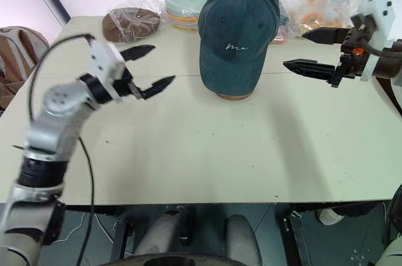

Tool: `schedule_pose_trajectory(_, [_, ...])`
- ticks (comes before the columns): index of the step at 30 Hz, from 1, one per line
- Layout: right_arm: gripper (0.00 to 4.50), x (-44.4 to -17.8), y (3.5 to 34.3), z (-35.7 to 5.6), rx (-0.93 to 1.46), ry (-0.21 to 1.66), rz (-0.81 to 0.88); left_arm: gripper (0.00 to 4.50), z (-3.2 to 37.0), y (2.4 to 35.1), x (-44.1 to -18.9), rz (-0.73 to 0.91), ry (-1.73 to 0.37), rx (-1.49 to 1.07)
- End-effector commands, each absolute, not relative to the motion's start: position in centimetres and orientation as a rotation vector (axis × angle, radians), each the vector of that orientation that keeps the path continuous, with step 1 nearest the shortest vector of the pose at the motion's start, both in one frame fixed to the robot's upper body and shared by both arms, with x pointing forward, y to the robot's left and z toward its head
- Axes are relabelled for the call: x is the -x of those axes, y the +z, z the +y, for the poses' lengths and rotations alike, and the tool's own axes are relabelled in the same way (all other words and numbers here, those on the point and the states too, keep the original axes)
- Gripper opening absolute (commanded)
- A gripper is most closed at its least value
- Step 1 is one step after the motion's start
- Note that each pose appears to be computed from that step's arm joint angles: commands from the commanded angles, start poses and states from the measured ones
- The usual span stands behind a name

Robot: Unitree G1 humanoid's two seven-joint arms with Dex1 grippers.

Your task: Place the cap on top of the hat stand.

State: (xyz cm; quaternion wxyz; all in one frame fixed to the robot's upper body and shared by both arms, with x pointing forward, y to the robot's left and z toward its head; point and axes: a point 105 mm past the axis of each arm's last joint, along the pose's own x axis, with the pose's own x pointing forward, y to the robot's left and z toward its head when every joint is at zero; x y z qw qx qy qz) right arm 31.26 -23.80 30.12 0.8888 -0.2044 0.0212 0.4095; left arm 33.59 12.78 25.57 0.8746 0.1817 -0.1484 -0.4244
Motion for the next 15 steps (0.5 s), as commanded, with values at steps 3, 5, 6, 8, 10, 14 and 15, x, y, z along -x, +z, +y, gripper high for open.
schedule_pose_trajectory(3, [4.5, -31.3, 31.4, -23.5, 0.557, 0.834, 0.0, 4.45, 15.9, 30.1, -33.1, -0.27, -0.947, -0.407])
schedule_pose_trajectory(5, [4.5, -31.4, 31.5, -23.6, 0.572, 0.83, 0.002, 4.45, 16.6, 30.9, -32.9, -0.241, -0.981, -0.422])
schedule_pose_trajectory(6, [4.5, -31.4, 31.5, -23.8, 0.58, 0.826, 0.005, 4.45, 16.8, 31.1, -32.7, -0.229, -0.998, -0.429])
schedule_pose_trajectory(8, [4.5, -31.3, 31.5, -23.9, 0.591, 0.822, 0.013, 4.45, 17.1, 31.3, -32.4, -0.207, -1.031, -0.435])
schedule_pose_trajectory(10, [4.5, -31.2, 31.4, -24.0, 0.598, 0.821, 0.018, 4.45, 17.4, 31.5, -32.1, -0.191, -1.056, -0.448])
schedule_pose_trajectory(14, [4.5, -31.0, 31.5, -24.0, 0.601, 0.822, 0.019, 4.45, 17.5, 31.2, -32.0, -0.157, -1.089, -0.43])
schedule_pose_trajectory(15, [4.5, -31.0, 31.5, -24.0, 0.601, 0.823, 0.018, 4.45, 17.4, 31.1, -31.9, -0.153, -1.102, -0.418])
